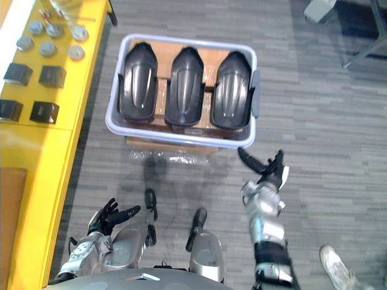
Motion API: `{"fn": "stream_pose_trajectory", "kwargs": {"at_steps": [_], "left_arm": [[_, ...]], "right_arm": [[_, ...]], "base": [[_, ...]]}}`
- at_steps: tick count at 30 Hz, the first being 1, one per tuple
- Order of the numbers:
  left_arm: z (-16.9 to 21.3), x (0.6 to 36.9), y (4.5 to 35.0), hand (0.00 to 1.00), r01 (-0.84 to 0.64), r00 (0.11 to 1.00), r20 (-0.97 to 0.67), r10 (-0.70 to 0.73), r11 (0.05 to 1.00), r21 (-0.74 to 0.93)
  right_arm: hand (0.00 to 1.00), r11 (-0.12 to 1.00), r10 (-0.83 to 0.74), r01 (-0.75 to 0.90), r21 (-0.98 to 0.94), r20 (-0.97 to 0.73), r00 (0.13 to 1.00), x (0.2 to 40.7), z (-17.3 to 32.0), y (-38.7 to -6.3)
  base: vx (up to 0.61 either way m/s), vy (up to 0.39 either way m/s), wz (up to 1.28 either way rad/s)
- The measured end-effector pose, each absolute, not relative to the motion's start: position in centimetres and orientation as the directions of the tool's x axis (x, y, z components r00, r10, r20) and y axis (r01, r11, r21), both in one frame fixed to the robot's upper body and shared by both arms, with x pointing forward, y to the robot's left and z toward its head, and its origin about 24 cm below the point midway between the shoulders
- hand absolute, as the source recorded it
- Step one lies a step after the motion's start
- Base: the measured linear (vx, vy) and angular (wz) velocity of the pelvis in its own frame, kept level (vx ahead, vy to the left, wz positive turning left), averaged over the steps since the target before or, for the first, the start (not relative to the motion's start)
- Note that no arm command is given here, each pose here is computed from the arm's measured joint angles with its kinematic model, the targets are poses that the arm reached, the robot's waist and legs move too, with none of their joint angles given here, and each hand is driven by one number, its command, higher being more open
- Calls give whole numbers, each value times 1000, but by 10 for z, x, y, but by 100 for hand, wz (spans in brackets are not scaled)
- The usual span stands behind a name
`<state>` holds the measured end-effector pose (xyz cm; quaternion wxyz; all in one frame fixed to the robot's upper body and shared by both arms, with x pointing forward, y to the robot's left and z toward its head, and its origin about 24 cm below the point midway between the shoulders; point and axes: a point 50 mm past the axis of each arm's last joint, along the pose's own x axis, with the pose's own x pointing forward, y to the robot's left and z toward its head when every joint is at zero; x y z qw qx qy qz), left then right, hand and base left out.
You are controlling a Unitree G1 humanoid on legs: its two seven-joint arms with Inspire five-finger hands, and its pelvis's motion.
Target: Walk over and take three plastic housings, then place them on the shelf
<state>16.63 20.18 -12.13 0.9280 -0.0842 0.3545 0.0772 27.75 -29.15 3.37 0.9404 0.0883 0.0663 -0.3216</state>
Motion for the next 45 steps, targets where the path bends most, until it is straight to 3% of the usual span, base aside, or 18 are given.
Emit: {"fn": "stream_pose_trajectory", "kwargs": {"at_steps": [3,6,9,32,45], "left_arm": [[-118,174,198,100,-186,755,-652,69,976,-112],[-116,179,193,100,-180,766,-641,56,975,-129],[-115,181,190,100,-176,773,-633,49,975,-139],[-115,179,188,100,-122,781,-625,7,983,-140],[-114,182,182,100,-94,787,-616,-26,982,-162]], "right_arm": [[100,761,-621,620,191,-62,781,311,87,-325],[100,780,-612,577,241,106,783,327,142,-334],[100,795,-594,548,259,151,790,334,158,-331],[100,779,-608,599,189,-11,794,328,135,-358],[100,802,-594,592,84,3,804,344,184,-373]], "base": [[-45,55,16],[-21,26,12],[4,9,7],[-9,3,3],[-1,-18,3]]}}
